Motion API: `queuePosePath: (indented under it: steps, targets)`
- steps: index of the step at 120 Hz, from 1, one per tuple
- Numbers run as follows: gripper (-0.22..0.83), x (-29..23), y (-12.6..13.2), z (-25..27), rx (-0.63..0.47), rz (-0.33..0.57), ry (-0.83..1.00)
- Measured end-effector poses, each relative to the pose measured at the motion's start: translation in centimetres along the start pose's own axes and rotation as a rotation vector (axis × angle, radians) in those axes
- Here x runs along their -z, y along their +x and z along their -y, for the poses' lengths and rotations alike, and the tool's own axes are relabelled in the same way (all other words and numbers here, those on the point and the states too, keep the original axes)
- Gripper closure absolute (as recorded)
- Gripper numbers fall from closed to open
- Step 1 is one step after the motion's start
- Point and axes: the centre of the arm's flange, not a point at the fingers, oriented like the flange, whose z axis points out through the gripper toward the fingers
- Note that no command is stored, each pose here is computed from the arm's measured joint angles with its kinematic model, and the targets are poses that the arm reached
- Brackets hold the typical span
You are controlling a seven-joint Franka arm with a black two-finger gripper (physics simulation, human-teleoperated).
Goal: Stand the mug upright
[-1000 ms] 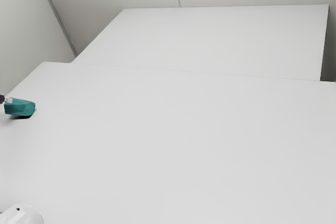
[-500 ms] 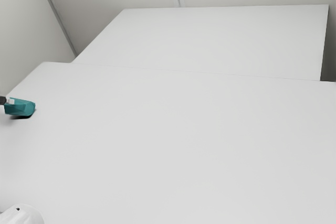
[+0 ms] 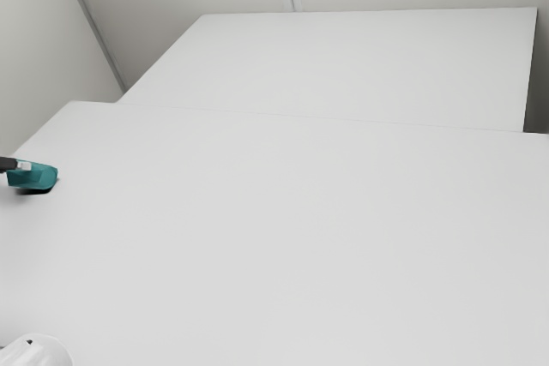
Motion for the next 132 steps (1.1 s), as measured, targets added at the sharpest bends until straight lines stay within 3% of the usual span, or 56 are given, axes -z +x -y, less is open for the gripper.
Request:
queuePosePath:
  steps: [27,72,111,132]
  targets:
    - [0.12,-0.7,-0.2,-0.1,0.025,-0.003,-0.026]
    - [0.19,-1.6,-0.7,-0.3,0.08,-0.02,-0.08]
    - [0.4,-1.8,-0.6,-0.5,0.113,-0.02,-0.1]
    - [0.61,-1.9,-0.4,-0.7,0.128,-0.027,-0.115]
